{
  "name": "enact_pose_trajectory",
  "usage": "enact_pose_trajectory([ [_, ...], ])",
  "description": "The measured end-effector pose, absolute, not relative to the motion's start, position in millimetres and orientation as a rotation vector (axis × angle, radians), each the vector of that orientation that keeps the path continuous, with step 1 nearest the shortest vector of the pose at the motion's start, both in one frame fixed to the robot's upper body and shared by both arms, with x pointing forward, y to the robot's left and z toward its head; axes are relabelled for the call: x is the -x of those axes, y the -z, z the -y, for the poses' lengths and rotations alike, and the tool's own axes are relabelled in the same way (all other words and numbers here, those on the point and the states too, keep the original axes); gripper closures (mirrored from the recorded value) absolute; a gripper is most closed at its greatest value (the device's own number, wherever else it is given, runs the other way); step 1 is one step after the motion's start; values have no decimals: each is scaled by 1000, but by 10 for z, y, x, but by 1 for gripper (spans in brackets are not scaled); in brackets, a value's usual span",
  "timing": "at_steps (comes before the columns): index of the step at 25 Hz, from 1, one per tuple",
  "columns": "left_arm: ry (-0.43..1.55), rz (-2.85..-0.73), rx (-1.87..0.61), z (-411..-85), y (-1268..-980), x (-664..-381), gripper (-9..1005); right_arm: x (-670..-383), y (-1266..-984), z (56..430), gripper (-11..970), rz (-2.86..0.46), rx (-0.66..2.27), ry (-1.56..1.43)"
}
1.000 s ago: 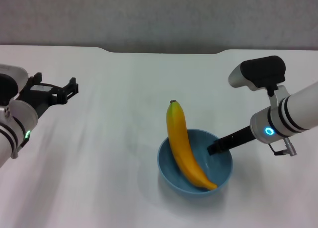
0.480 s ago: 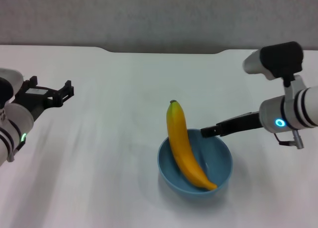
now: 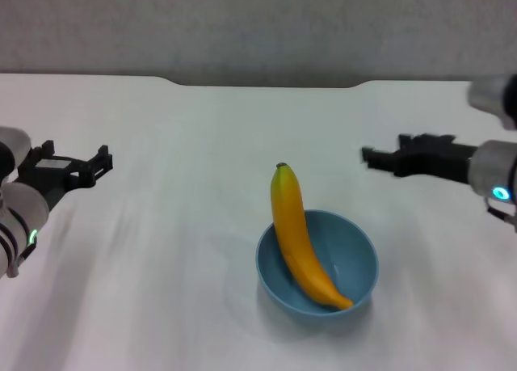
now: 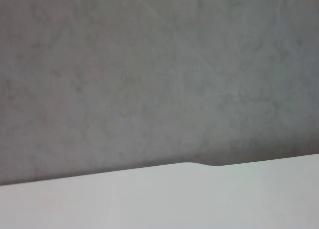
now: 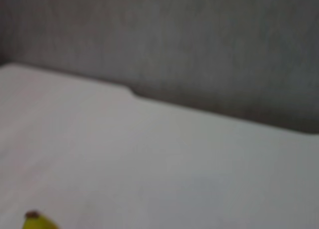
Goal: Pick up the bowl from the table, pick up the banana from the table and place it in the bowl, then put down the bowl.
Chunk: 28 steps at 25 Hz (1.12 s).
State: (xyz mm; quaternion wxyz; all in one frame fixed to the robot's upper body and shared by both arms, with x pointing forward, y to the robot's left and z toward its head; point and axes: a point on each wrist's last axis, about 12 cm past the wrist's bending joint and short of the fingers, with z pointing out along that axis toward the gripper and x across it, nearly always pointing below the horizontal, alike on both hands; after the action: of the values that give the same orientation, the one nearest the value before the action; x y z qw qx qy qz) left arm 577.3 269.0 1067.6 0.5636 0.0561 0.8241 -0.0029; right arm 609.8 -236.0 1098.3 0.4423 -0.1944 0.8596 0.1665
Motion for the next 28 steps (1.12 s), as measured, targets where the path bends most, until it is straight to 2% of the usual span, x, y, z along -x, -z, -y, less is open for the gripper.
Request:
enact_pose_trajectory([
  [4, 6, -1945, -89, -2704, -10633, -5746, 103, -5983, -10804, 2549, 192, -2009, 389, -292],
  [7, 5, -1944, -86, -2688, -10617, -5732, 103, -5951, -10732, 2538, 191, -1997, 399, -274],
  [19, 23, -1933, -42, -2648, -10593, -5685, 103, -5691, -10337, 2775, 188, -1905, 327, -314],
  [28, 61, -1928, -35, -2531, -10547, -5629, 104, -5484, -10213, 2927, 186, -1779, 275, -331],
])
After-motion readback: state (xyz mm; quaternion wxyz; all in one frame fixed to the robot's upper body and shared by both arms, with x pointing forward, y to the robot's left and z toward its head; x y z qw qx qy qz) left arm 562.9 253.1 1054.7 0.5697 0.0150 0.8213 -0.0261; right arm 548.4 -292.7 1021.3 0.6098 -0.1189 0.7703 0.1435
